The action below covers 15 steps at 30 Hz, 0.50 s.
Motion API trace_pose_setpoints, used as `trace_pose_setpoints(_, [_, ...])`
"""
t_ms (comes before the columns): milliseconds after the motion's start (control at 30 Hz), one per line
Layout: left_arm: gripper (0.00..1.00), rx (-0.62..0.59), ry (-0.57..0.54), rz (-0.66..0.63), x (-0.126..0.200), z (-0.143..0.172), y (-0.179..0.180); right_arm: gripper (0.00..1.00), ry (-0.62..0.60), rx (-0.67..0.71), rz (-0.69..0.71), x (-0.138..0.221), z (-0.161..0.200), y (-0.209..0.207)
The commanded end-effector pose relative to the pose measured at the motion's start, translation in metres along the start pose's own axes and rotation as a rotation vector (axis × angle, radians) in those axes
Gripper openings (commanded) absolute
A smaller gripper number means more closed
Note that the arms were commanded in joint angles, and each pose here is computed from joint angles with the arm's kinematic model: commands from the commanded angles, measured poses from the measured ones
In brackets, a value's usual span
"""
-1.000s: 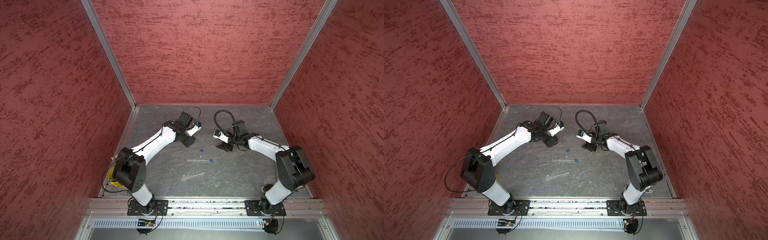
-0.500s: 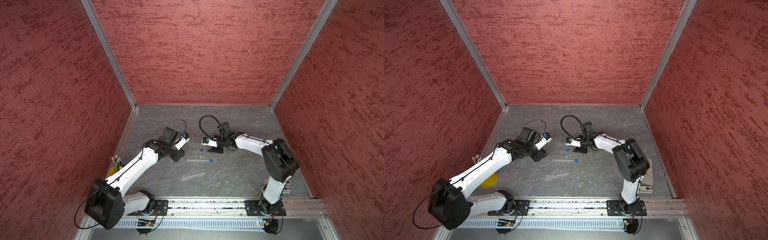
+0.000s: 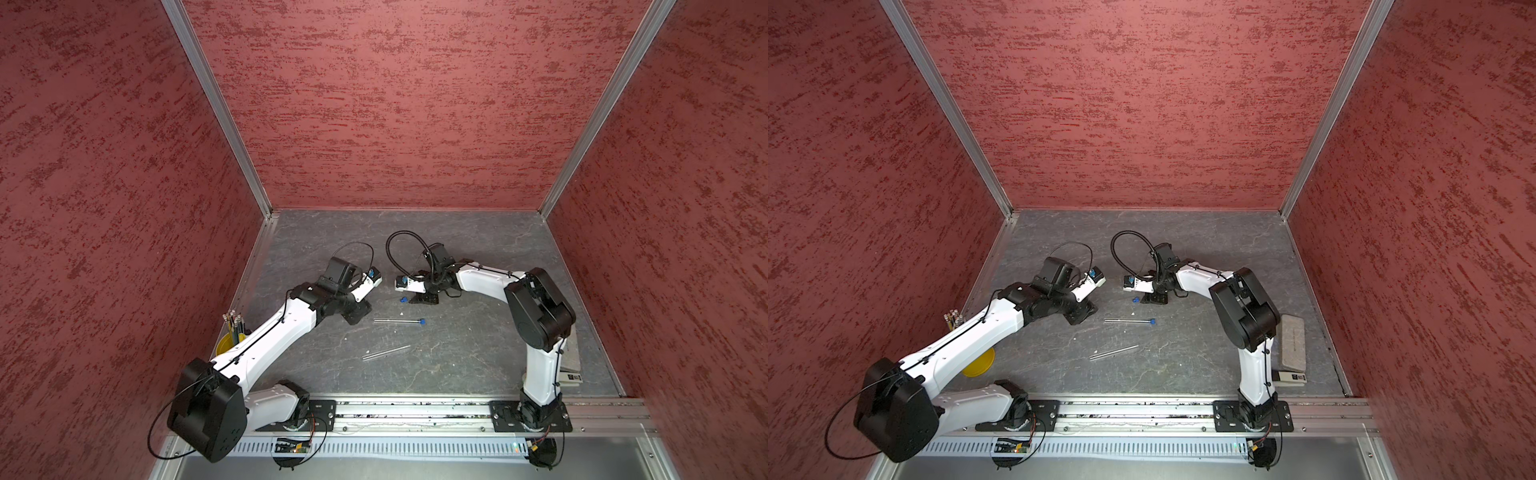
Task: Insert stoppers into test tubes
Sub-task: Pick up the stopper from the center of the board.
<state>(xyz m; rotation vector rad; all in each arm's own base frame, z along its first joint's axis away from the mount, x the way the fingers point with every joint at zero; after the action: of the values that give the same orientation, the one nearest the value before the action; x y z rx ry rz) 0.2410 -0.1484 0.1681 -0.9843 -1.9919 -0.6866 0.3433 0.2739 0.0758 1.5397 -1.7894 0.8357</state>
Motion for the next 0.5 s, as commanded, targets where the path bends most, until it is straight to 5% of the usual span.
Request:
trace_pose_setpoints(0, [0.50, -0.031, -0.033, -0.019, 0.002, -0.004, 0.001, 0.48, 0.016, 0.072, -0.026, -0.005, -0.004, 0.002])
trace_pose_setpoints(467, [0.49, -0.045, 0.002, -0.024, -0.005, 0.000, -0.001, 0.44, 0.028, 0.087, -0.066, -0.016, -0.005, 0.010])
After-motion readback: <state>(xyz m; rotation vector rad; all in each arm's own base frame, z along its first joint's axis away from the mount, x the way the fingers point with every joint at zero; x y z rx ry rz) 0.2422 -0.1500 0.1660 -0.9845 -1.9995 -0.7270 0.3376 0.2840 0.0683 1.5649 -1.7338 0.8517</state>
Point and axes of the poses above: each gripper's point midway between its finger pads, its own x axis back along the fingers, its own y axis along the line the jaws close on, z = x × y, the point moved 5 cm from there along x, back along the fingers, and after that the axes turned 10 degrees about -x, right-handed, at the moved point
